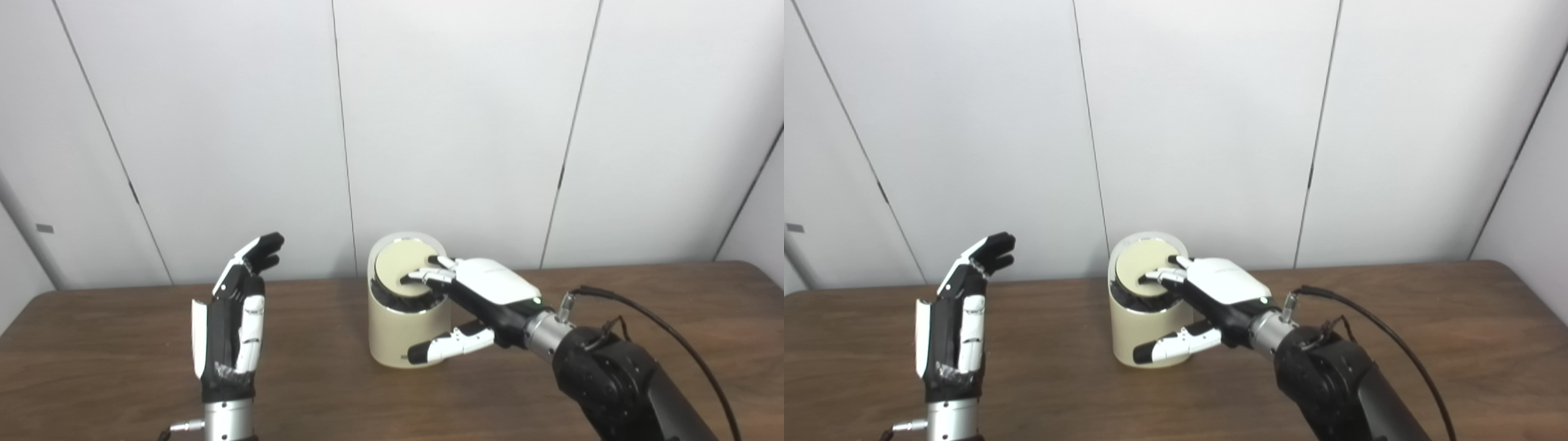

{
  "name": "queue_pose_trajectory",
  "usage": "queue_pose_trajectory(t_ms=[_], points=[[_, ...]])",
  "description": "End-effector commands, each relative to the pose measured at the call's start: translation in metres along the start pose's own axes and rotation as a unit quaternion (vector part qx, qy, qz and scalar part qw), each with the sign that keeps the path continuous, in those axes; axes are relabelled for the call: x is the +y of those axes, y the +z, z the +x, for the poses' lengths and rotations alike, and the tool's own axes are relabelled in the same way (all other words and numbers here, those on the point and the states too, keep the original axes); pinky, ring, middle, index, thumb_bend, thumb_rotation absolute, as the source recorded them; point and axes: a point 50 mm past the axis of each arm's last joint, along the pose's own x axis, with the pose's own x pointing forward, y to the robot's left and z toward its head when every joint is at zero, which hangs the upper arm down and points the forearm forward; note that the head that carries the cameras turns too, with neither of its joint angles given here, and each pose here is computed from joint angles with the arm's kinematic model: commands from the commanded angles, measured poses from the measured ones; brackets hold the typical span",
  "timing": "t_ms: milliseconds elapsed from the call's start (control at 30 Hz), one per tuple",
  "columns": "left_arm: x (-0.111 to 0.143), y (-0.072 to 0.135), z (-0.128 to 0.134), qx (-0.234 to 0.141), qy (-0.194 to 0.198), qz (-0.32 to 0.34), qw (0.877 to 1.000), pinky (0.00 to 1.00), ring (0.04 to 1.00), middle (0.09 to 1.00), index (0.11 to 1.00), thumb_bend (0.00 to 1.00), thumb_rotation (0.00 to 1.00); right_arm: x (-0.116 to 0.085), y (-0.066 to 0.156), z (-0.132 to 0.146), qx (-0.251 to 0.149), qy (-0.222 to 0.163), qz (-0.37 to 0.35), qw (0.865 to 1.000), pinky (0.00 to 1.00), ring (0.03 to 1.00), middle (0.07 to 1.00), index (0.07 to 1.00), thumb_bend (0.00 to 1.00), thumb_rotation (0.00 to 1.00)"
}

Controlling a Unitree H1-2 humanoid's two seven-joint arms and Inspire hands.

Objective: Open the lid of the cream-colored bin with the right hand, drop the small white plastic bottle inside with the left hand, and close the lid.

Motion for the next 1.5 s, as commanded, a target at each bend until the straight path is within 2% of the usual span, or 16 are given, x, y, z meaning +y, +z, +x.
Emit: queue_pose_trajectory(t_ms=[0, 167, 333, 467, 667, 800, 1000, 1100, 1233, 1467], points=[[-0.001, 0.012, 0.013, -0.034, 0.0, 0.004, 0.999, 0.78, 0.808, 0.788, 0.777, 0.47, 0.94, -0.011, 0.003, -0.002, -0.004, -0.016, -0.016, 1.0, 1.0, 1.0, 0.899, 0.882, 0.99, 0.96], [-0.002, 0.015, 0.013, -0.033, 0.001, 0.008, 0.999, 0.77, 0.804, 0.786, 0.772, 0.47, 0.93, -0.008, 0.006, -0.002, -0.004, -0.016, -0.031, 0.999, 1.0, 0.999, 0.89, 0.875, 1.0, 0.96], [-0.003, 0.015, 0.014, -0.034, 0.005, 0.005, 0.999, 0.77, 0.806, 0.784, 0.767, 0.46, 0.92, -0.009, 0.012, 0.004, 0.0, -0.008, -0.085, 0.996, 1.0, 0.992, 0.892, 0.871, 1.0, 0.99], [-0.004, 0.016, 0.015, -0.035, 0.005, 0.003, 0.999, 0.76, 0.802, 0.78, 0.763, 0.46, 0.92, -0.003, 0.015, 0.009, 0.011, -0.013, -0.119, 0.993, 1.0, 0.987, 0.884, 0.848, 1.0, 0.98], [-0.004, 0.019, 0.016, -0.046, 0.012, -0.005, 0.999, 0.76, 0.8, 0.778, 0.762, 0.42, 0.92, 0.007, 0.014, 0.012, 0.035, -0.003, -0.12, 0.992, 0.98, 0.965, 0.856, 0.82, 1.0, 0.97], [-0.003, 0.018, 0.016, -0.045, 0.013, -0.005, 0.999, 0.76, 0.797, 0.773, 0.759, 0.43, 0.91, 0.012, 0.014, 0.012, 0.04, 0.008, -0.122, 0.992, 0.94, 0.956, 0.846, 0.803, 1.0, 0.98], [-0.002, 0.017, 0.016, -0.046, 0.01, 0.001, 0.999, 0.75, 0.794, 0.775, 0.761, 0.43, 0.9, 0.017, 0.014, 0.011, 0.041, 0.021, -0.113, 0.993, 0.95, 0.956, 0.838, 0.8, 1.0, 0.98], [-0.002, 0.017, 0.016, -0.046, 0.008, 0.001, 0.999, 0.75, 0.797, 0.779, 0.765, 0.44, 0.89, 0.017, 0.014, 0.008, 0.038, 0.01, -0.099, 0.994, 0.97, 0.964, 0.85, 0.818, 1.0, 0.96], [-0.002, 0.015, 0.015, -0.042, 0.01, 0.002, 0.999, 0.76, 0.798, 0.778, 0.764, 0.44, 0.88, 0.011, 0.015, 0.0, 0.019, -0.044, -0.063, 0.997, 0.97, 0.972, 0.865, 0.839, 1.0, 0.9], [-0.004, 0.013, 0.013, -0.035, 0.013, -0.008, 0.999, 0.76, 0.799, 0.774, 0.757, 0.44, 0.86, 0.006, 0.007, -0.011, -0.005, -0.117, 0.014, 0.993, 1.0, 1.0, 0.96, 0.947, 0.9, 0.89]])
